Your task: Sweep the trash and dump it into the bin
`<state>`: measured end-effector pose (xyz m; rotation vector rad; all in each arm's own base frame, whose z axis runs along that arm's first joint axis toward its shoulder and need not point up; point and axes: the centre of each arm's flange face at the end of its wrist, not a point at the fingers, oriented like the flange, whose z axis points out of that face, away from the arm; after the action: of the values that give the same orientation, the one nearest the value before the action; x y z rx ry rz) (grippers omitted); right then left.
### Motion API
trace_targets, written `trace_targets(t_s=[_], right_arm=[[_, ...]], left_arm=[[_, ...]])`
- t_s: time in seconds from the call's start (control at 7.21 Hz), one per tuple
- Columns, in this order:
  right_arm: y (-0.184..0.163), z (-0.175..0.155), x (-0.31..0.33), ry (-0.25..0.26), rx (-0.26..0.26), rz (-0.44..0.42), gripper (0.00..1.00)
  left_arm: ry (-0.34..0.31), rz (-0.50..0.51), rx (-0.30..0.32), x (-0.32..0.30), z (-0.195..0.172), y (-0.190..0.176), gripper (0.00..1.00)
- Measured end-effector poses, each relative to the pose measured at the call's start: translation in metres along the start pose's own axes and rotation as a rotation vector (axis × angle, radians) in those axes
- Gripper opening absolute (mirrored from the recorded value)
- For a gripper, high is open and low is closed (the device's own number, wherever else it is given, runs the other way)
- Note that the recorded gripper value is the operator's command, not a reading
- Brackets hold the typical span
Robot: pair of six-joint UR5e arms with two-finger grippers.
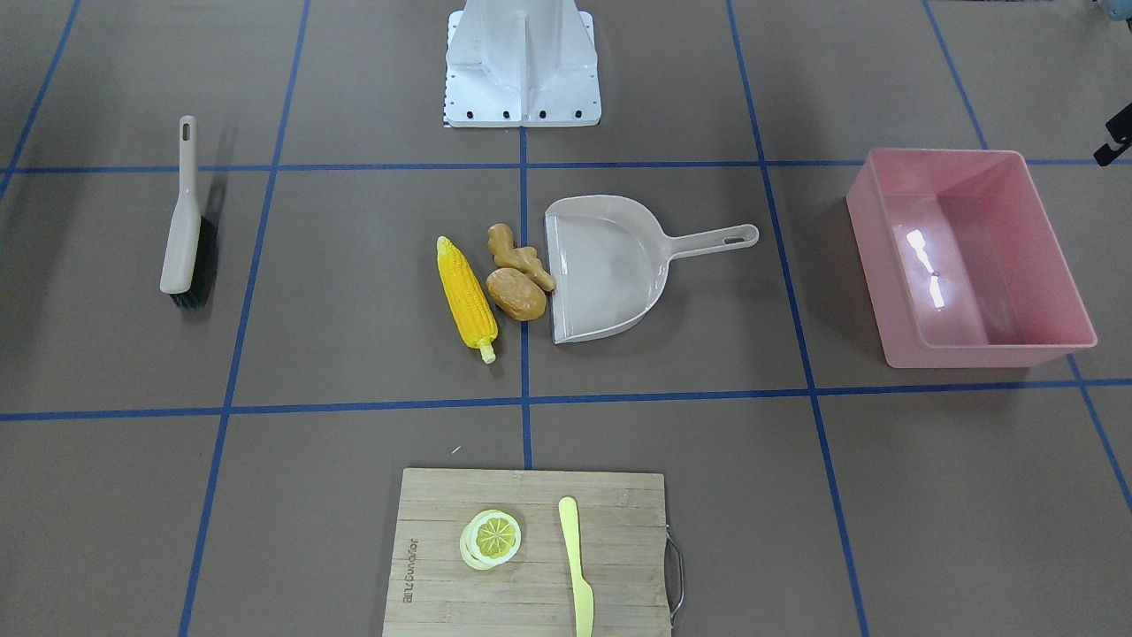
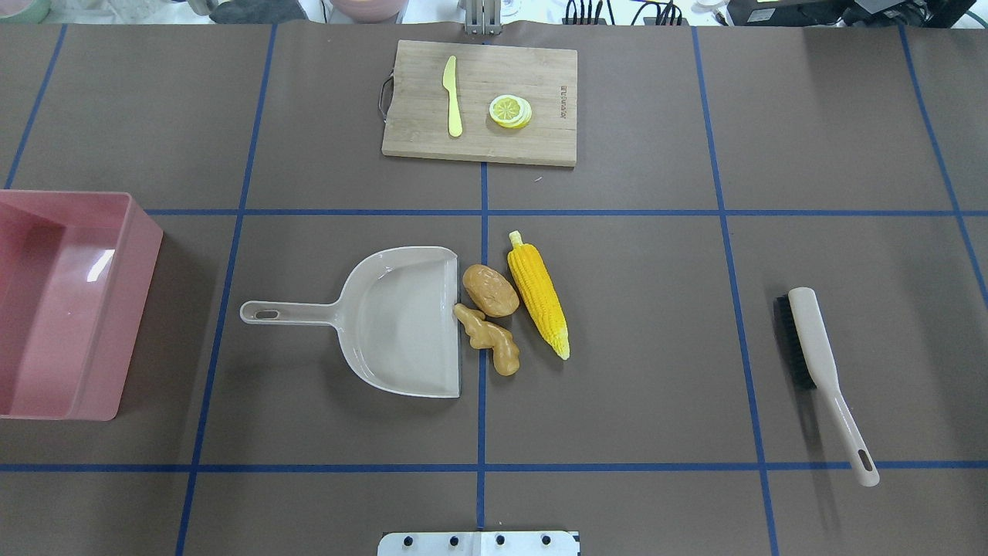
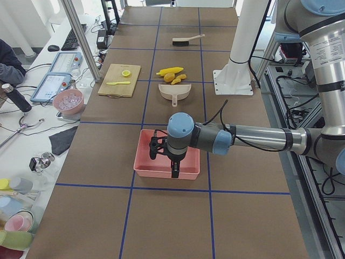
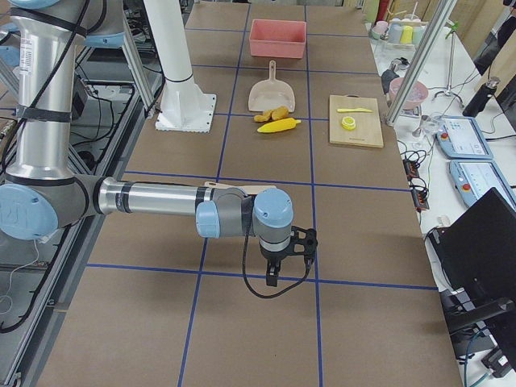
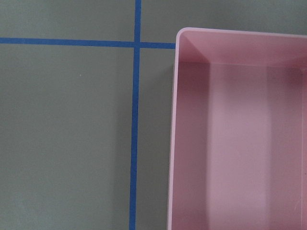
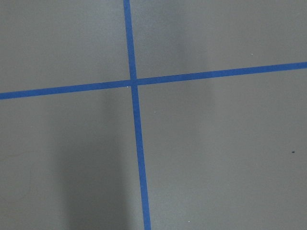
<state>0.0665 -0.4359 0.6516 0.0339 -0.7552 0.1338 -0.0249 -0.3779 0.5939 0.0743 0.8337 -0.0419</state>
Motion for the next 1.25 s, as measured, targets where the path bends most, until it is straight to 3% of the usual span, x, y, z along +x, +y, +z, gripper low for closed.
trace_targets(t_s=[1.25], right_arm=[[0.0034, -0.0002, 0.0001, -0.003, -0.001, -0.006, 1.0]], left_arm=[[0.0, -0.006, -0.003, -0.0041, 0.0038, -0.0004, 0.99]])
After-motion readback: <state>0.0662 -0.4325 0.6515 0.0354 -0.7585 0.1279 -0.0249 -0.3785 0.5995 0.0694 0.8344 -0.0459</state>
